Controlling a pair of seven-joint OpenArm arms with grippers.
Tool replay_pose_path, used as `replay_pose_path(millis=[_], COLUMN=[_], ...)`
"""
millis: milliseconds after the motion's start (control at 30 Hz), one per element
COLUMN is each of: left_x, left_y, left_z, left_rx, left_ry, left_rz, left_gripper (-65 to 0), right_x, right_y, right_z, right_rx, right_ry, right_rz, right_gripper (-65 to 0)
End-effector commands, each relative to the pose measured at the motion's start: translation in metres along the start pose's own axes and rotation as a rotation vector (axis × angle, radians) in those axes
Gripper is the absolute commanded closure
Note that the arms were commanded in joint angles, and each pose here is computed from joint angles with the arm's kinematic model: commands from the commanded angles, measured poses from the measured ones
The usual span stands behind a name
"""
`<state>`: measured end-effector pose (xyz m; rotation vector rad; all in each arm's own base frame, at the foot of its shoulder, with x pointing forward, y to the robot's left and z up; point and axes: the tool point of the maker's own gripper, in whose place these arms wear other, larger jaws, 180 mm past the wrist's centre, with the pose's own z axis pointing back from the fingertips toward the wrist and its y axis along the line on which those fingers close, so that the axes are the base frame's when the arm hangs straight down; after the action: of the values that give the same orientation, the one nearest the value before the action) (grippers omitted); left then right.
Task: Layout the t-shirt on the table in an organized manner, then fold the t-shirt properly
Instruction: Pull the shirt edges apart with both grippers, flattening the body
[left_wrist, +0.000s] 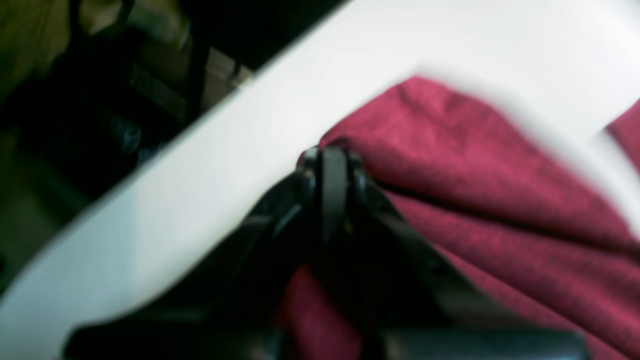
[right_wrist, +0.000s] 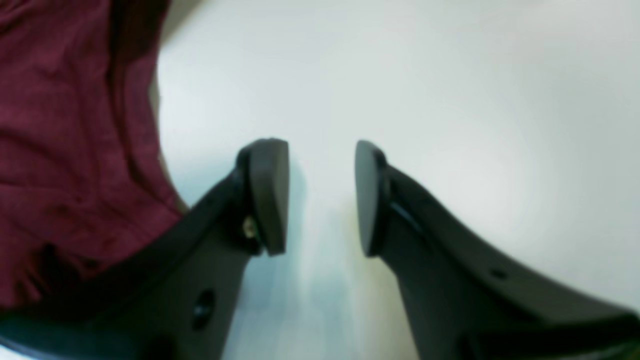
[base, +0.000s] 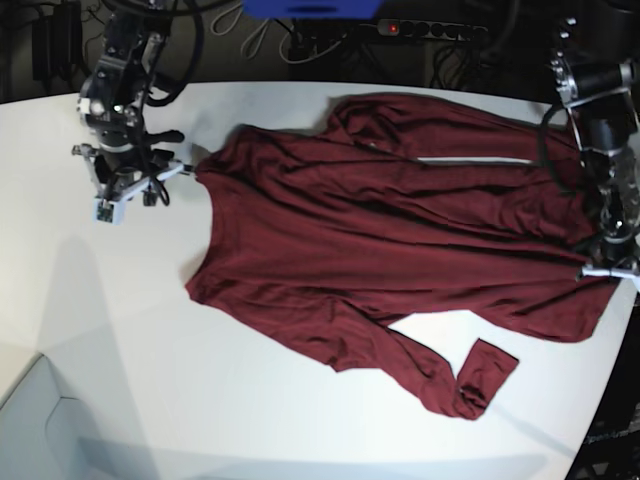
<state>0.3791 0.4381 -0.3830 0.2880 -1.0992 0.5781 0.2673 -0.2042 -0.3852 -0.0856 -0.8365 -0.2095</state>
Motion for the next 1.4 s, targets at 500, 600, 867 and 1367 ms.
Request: replay_pose_path(millis=[500, 600, 867, 1367], left_x=[-0.017, -0.016, 0.022, 0.065], left_y=[0.015, 0.017, 0.004, -0.016], left_z=[0.035, 0.035, 0.046, 0.066], left_rx=[-0.003, 0.000, -0.041, -0.096], left_ry=[-0.013, -0.014, -0.118, -0.243], left_rz=[0.014, 0.012, -0.007, -0.025], left_gripper=[-0.6, -0.6, -0.6, -21.9], right_x=[0.077, 0.064, 0.006, -0.037], right_y=[0.104, 0.120, 0.111, -0.007], right_z=[-0.020, -0.034, -0.064, -0.063], right_rx=[0.242, 0.275, 0.268, 0.055], right_ry=[-0.159, -0.108, 0.044, 0.083], right_rz=[0.142, 0.166, 0.181, 0.138], right_gripper=[-22.9, -22.8, -22.5, -22.5])
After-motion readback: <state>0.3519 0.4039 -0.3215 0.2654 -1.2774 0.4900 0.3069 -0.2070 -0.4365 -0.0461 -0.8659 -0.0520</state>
